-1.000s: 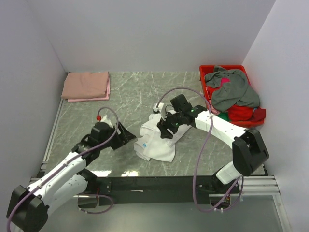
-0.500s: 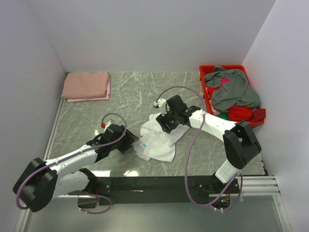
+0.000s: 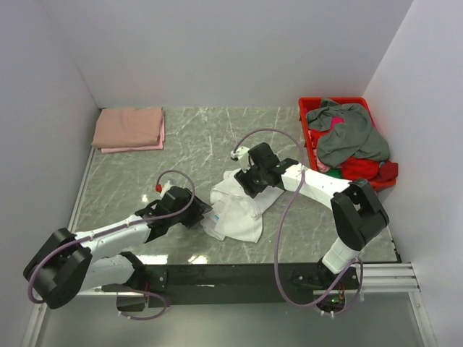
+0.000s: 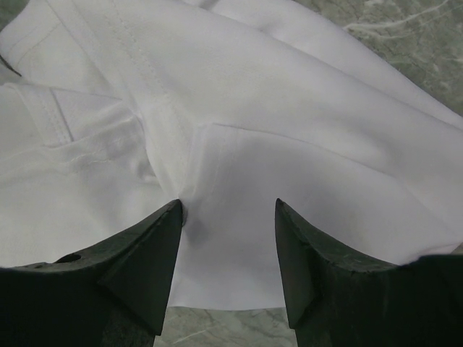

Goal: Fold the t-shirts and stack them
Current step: Flatten the tshirt out

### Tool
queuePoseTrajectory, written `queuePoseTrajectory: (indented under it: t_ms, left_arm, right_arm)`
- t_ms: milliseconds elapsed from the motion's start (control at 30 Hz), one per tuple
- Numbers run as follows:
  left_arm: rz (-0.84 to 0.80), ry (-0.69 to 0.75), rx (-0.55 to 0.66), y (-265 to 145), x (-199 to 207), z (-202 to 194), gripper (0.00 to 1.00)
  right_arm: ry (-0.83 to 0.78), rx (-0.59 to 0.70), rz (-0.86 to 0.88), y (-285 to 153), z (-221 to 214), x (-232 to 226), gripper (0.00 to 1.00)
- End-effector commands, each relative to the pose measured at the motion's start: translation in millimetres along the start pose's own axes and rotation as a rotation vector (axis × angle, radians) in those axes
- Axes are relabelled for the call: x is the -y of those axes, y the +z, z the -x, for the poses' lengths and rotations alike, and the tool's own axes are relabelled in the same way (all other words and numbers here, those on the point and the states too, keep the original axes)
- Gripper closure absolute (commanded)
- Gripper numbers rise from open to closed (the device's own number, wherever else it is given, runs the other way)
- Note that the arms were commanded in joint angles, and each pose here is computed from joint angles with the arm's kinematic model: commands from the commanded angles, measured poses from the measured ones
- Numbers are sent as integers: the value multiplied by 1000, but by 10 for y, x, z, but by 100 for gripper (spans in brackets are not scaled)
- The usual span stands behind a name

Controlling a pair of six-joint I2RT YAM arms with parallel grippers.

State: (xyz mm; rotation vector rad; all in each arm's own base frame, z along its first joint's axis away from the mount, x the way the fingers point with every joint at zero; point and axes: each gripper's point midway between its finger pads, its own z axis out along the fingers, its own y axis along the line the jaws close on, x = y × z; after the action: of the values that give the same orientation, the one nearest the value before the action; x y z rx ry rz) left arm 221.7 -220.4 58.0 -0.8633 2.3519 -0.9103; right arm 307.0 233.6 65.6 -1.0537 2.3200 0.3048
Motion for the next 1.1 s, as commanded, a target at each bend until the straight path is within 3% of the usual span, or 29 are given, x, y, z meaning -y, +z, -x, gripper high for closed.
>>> queuePoseTrajectory:
  t_ms: [0, 133, 267, 367, 400, 467, 500, 600, 767, 867, 1067]
  left_arm:
    - [-44, -24, 37, 49, 211, 68, 44]
    - [-21, -20, 47, 128, 149, 63, 54]
    - [-2, -6, 64, 149, 113, 76, 77]
    - [-9, 10, 108, 99, 148, 162, 95]
    - [-11, 16, 123, 76, 156, 192, 99]
    - [-42, 36, 183, -33, 264, 320, 99]
    - [-32, 50, 200, -77, 246, 356, 99]
    - [-81, 104, 289, -329, 432, 549, 99]
    - [-257, 235, 452, -966, 921, 873, 99]
    - [-341, 323, 536, -1338, 1139, 1007, 99]
    - [-380, 459, 687, -1921, 1400, 1264, 99]
  right_arm:
    - [-2, 17, -37, 55, 81, 60, 39]
    - [-6, 11, -49, 75, 74, 70, 41]
    - [-8, -8, -52, 108, 46, 66, 49]
    - [-10, -6, -41, 92, 80, 41, 64]
    - [-16, 5, -38, 66, 118, 33, 74]
    - [-21, 39, -49, -42, 221, 50, 81]
    - [-35, 62, -69, -115, 310, 96, 90]
    - [-73, 161, -76, -465, 654, 155, 97]
    - [-158, 316, -59, -1183, 1135, 194, 99]
    - [-216, 473, -116, -1742, 1504, 280, 100]
    - [-153, 683, -257, -2670, 1868, 654, 100]
